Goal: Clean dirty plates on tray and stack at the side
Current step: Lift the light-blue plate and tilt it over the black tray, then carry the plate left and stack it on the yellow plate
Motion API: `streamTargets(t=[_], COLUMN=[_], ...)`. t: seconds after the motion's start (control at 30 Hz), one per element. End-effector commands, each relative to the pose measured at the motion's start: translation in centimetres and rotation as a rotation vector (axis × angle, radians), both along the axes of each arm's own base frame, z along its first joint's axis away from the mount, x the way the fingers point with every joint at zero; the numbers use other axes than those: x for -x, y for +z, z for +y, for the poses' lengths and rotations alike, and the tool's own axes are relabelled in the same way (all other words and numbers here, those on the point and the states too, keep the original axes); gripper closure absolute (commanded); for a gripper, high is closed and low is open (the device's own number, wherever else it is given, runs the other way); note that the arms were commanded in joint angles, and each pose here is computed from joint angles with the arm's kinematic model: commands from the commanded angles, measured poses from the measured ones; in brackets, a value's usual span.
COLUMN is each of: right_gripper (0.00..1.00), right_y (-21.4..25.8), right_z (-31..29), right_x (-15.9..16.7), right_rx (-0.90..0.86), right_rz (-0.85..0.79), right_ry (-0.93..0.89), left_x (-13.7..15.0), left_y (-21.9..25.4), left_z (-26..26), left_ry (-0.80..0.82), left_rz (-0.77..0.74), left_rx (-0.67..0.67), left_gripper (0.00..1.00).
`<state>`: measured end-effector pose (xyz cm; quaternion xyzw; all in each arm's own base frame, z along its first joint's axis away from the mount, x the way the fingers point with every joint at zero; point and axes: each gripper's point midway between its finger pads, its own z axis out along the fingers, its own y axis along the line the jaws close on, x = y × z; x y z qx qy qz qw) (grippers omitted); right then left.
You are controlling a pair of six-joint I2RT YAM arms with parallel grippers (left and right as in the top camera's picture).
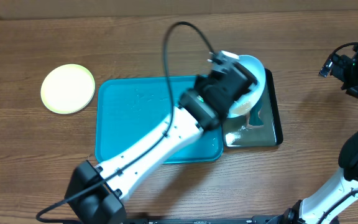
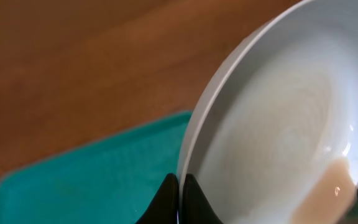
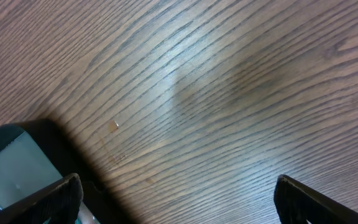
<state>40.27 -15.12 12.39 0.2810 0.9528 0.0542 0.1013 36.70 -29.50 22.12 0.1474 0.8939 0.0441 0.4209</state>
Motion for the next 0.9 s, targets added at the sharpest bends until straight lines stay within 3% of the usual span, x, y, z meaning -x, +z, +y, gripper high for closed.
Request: streamTargets(t=[0.0,0.17,0.33,0.67,0.77,0.87], right_gripper=[0.0,0.0,0.0,0.0,0.0,0.0], right_y=[0.4,0.4,0.4,0.4,0.4,0.4], right_z=[-0.3,-0.3,-0.3,-0.3,-0.3,-0.3], right_x=[-0.2,-0.2,-0.2,-0.2,-0.2,-0.2], right_rx=[0.009,0.009,0.009,0.009,0.009,0.009], right_rz=[-0.014,-0.014,-0.014,-0.014,-0.014,-0.013], right_ry=[-0.007,-0.007,-0.007,-0.007,-0.007,-0.007], left_x=[0.2,2.8,4.5,2.9,2.1,2.3], left_y=[4.9,9.6,11.9,10.8,7.8,3.0], left_z=[0.2,-1.5,-3.4,-2.1,-2.5,-3.5], left_ry=[0.053,0.07,0.044,0.133,0.07,0.004], left_rz=[-0.262,-0.467,-0.543,-0.523,-0.404,-0.154], left_rx=[-0.229,-0.409,-0.462,-0.29,-0.184,0.015], left_gripper=[0.96,0.96,0.96,0.96,0.96,0.96])
